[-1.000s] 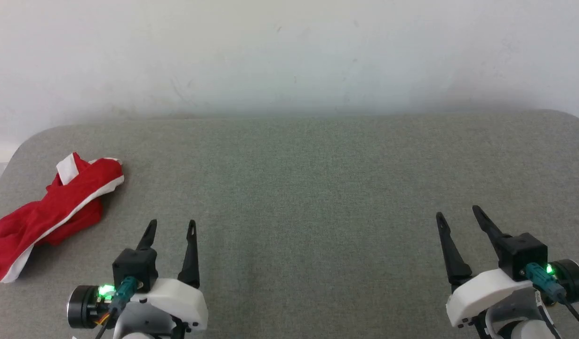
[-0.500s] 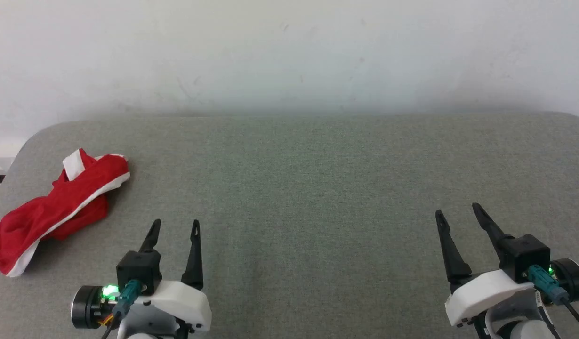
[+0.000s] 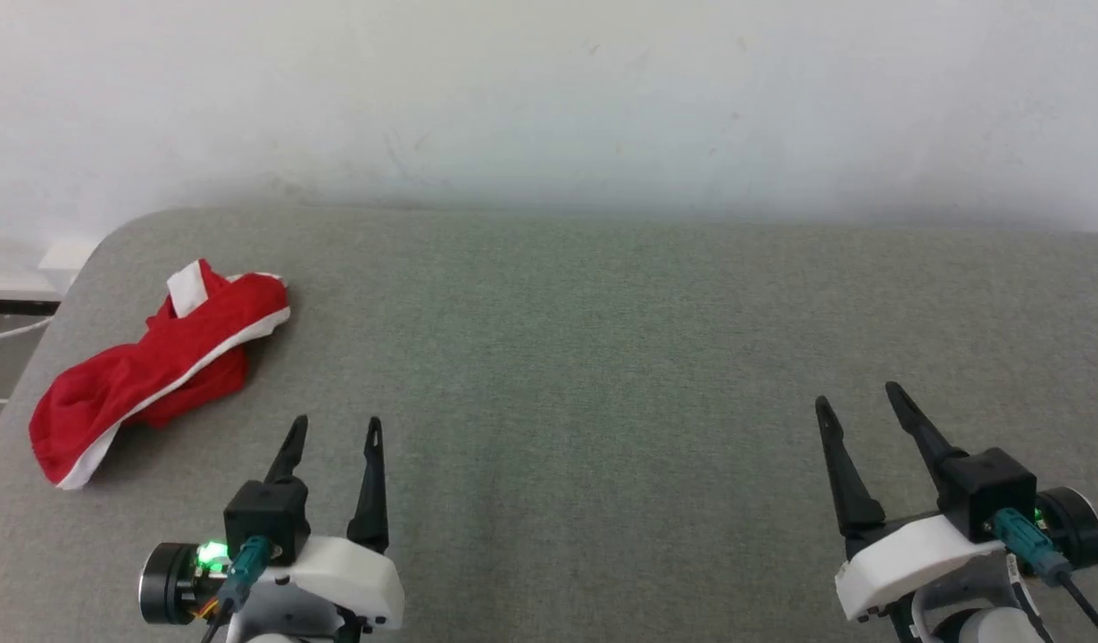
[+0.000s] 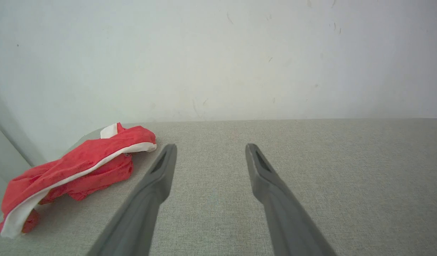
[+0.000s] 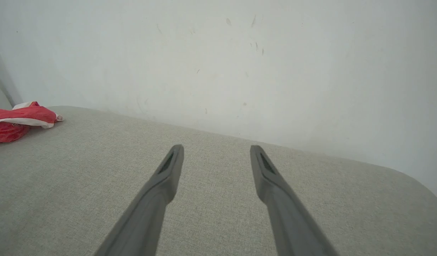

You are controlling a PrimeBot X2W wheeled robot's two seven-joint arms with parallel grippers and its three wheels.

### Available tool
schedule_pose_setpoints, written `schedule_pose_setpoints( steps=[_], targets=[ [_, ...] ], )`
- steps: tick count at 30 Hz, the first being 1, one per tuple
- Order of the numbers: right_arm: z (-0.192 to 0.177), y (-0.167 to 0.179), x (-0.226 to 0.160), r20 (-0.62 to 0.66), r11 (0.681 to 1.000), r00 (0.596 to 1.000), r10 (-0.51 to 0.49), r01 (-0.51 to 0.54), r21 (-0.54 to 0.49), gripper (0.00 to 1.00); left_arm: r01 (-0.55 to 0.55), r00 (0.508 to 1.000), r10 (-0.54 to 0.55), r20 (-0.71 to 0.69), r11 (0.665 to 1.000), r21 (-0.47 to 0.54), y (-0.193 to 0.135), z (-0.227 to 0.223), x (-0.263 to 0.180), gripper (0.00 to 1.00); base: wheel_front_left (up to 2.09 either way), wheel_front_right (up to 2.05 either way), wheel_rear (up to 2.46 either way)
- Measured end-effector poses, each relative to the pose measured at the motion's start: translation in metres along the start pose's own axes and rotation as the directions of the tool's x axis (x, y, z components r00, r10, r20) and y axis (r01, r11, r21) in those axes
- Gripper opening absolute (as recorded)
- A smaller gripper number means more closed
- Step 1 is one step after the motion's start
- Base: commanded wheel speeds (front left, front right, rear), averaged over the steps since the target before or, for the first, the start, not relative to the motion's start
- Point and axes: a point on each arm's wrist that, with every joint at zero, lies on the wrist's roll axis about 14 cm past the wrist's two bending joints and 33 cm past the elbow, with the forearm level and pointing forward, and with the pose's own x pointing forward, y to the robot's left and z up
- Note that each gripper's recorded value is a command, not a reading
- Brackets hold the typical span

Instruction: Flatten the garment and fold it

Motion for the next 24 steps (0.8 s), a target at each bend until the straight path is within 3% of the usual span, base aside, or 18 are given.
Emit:
schedule_pose_setpoints(
  steps=[24],
  targets=[
    [0.007, 0.057, 0.022, 0.05, 0.985, 0.984, 0.173, -0.174, 0.003, 1.0, -0.136, 0.99, 0.136, 0.039, 0.991, 0.004, 0.042, 0.004, -0.031, 1.0, 0.0, 0.0, 0.0]
  ],
)
